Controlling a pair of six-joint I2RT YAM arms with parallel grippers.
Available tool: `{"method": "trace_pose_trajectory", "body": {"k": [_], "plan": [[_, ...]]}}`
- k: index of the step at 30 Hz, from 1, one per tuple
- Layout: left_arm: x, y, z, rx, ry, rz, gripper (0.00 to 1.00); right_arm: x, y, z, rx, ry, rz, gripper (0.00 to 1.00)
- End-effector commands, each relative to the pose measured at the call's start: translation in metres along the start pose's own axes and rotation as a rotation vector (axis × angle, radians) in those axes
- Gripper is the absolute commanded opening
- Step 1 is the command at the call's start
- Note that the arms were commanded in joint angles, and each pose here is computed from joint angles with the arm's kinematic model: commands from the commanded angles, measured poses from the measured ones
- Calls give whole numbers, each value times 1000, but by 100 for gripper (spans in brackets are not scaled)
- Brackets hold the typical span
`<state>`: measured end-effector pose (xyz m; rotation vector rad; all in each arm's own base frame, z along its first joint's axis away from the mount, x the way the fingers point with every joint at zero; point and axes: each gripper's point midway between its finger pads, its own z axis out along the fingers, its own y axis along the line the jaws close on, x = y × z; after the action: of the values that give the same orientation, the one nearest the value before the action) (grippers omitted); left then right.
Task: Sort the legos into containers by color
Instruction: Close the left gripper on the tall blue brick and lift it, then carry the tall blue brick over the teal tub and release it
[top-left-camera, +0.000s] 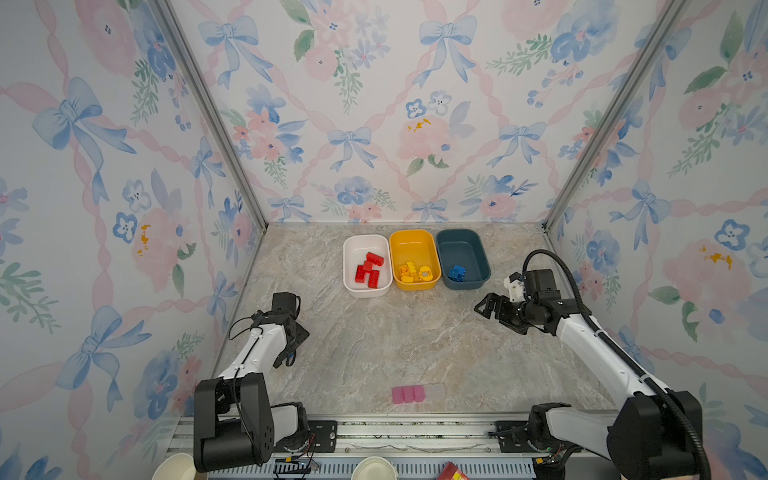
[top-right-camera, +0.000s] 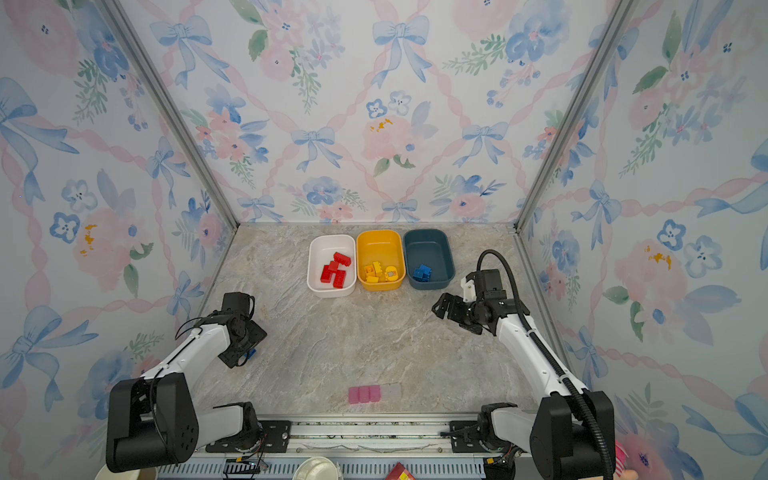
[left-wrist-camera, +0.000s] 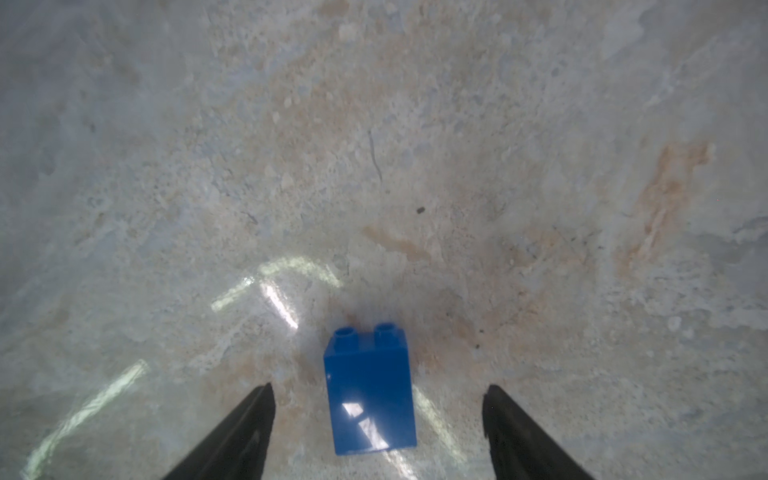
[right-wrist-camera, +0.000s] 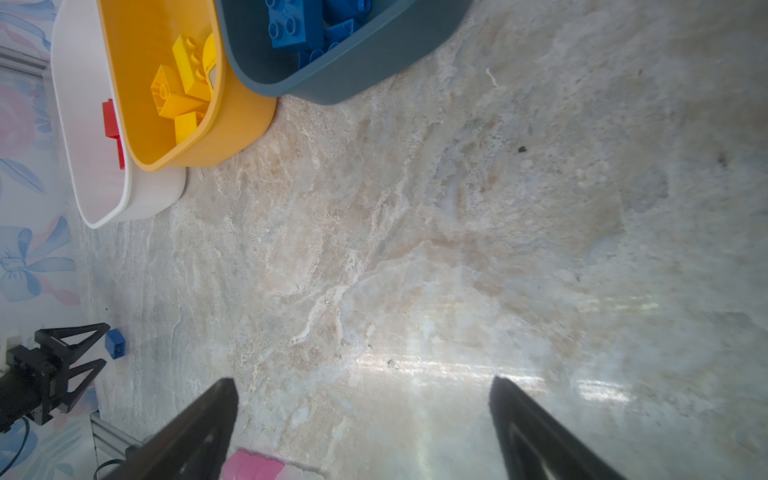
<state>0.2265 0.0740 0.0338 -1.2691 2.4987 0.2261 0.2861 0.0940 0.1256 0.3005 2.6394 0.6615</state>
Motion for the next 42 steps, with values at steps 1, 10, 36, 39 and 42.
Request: {"method": "trace_pose_trajectory", "body": {"k": [1, 10, 36, 39, 42], "plan": [[6, 1, 10, 0, 25, 14, 79, -8, 8, -5, -11, -21, -36, 97], [14, 4, 21, -14, 44, 17, 64, -7, 4, -3, -6, -13, -22, 97], [22, -29, -1, 92, -1, 106, 18, -3, 2, -1, -5, -7, -12, 97], [23, -41, -13, 132, -23, 125, 17, -1, 2, -1, -4, -2, -9, 97], [24, -54, -27, 167, -50, 161, 16, 0, 3, -2, -1, -2, -9, 97]]}}
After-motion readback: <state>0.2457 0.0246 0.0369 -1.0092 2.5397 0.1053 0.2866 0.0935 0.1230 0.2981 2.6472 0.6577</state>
